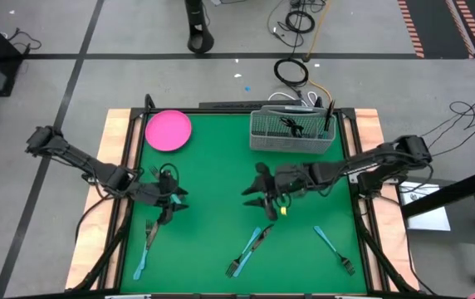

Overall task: Sort silverware
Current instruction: Put the right black knife into the cutlery rack with the other black knives

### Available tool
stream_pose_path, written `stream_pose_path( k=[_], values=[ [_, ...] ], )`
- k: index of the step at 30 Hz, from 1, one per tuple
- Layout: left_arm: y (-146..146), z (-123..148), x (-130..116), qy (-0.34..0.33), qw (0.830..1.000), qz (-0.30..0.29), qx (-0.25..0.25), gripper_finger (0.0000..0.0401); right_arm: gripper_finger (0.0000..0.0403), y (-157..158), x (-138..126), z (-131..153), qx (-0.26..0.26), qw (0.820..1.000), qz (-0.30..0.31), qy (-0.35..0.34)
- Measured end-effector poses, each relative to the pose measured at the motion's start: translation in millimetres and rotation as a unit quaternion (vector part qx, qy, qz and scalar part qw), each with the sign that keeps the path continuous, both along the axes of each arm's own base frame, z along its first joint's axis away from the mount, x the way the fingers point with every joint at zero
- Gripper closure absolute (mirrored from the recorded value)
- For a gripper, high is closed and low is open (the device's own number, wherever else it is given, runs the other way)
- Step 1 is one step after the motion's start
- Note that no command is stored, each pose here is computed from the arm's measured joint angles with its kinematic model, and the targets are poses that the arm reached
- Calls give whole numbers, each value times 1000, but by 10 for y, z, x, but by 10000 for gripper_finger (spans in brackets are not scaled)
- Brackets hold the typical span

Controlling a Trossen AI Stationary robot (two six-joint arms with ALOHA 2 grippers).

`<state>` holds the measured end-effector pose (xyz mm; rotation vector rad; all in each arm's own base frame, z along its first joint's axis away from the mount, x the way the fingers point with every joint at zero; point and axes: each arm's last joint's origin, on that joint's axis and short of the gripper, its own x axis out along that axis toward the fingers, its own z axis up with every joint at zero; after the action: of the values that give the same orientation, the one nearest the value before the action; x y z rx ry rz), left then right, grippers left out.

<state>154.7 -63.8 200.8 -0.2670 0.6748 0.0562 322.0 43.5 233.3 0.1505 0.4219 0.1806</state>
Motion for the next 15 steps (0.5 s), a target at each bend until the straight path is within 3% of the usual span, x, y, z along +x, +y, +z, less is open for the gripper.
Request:
stream_pose_path(
  k=[8,15],
  values=[
    [-85,-8,-39,7,999,-7,-33,155,252,396,45,360,-64,996,52,-28],
    [-189,-64,-42,19,999,-21,-27,155,252,755,29,210,-90,989,115,-12]
  ],
)
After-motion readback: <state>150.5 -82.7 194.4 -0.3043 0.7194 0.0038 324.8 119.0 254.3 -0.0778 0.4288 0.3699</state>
